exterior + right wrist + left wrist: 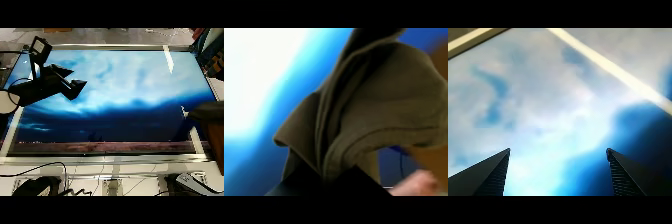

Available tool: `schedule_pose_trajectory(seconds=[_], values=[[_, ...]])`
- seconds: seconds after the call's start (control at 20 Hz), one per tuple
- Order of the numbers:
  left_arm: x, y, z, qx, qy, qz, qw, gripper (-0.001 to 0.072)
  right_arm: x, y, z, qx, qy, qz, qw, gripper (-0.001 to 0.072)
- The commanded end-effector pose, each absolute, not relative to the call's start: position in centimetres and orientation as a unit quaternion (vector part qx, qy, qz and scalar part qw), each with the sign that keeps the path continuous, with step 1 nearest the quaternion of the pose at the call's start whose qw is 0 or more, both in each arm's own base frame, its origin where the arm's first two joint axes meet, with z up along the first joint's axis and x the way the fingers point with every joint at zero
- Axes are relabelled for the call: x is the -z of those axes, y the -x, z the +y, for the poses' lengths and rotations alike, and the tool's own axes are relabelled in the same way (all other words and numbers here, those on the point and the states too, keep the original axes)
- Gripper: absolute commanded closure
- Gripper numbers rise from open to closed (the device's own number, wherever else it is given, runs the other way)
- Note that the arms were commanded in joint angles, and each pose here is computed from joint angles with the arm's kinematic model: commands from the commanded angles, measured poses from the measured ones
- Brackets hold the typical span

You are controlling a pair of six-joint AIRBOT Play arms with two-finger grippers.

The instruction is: Fold the clothes and pants, and hang the long-sleeved shirts on hangers.

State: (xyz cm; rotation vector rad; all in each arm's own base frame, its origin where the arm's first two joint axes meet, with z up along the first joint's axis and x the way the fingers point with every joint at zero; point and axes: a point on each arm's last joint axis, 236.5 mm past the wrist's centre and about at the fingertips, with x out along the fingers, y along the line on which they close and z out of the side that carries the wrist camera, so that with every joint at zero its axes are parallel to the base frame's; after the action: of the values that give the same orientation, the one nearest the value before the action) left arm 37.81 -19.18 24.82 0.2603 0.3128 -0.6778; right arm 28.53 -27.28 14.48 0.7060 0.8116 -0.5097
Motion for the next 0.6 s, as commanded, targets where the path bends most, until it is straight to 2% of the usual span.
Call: schedule_pose_trajectory(seconds=[0.0, 0.1, 0.2, 0.3, 0.35, 0.45, 0.5, 0.55], values=[[-25.2, -37.6, -18.6, 0.325, -0.131, 0.151, 0.925, 0.0014, -14.4, -19.5, -34.3, 0.407, -0.388, 0.332, 0.757, 0.0697], [-25.2, -37.6, -18.6, 0.325, -0.130, 0.150, 0.925, 0.0014, -13.3, -14.7, -35.7, 0.473, -0.405, 0.339, 0.705, 0.0697], [-25.2, -37.6, -18.6, 0.325, -0.130, 0.150, 0.925, 0.0014, -10.9, -10.5, -34.9, 0.519, -0.439, 0.367, 0.635, 0.0696], [-25.2, -37.6, -18.6, 0.325, -0.130, 0.150, 0.924, 0.0014, -8.4, -8.7, -33.3, 0.529, -0.477, 0.386, 0.586, 0.0682], [-25.2, -37.6, -18.6, 0.325, -0.130, 0.150, 0.924, 0.0013, -7.6, -8.4, -32.9, 0.532, -0.491, 0.386, 0.572, 0.0558], [-25.2, -37.6, -18.6, 0.325, -0.130, 0.150, 0.925, 0.0013, -6.6, -8.6, -32.4, 0.531, -0.506, 0.383, 0.561, -0.0008], [-25.2, -37.6, -18.6, 0.325, -0.130, 0.150, 0.925, 0.0013, -6.4, -8.7, -32.3, 0.529, -0.509, 0.383, 0.561, 0.0023], [-25.2, -37.6, -18.6, 0.325, -0.130, 0.150, 0.925, 0.0013, -6.5, -8.8, -32.5, 0.529, -0.508, 0.380, 0.564, 0.0023]])
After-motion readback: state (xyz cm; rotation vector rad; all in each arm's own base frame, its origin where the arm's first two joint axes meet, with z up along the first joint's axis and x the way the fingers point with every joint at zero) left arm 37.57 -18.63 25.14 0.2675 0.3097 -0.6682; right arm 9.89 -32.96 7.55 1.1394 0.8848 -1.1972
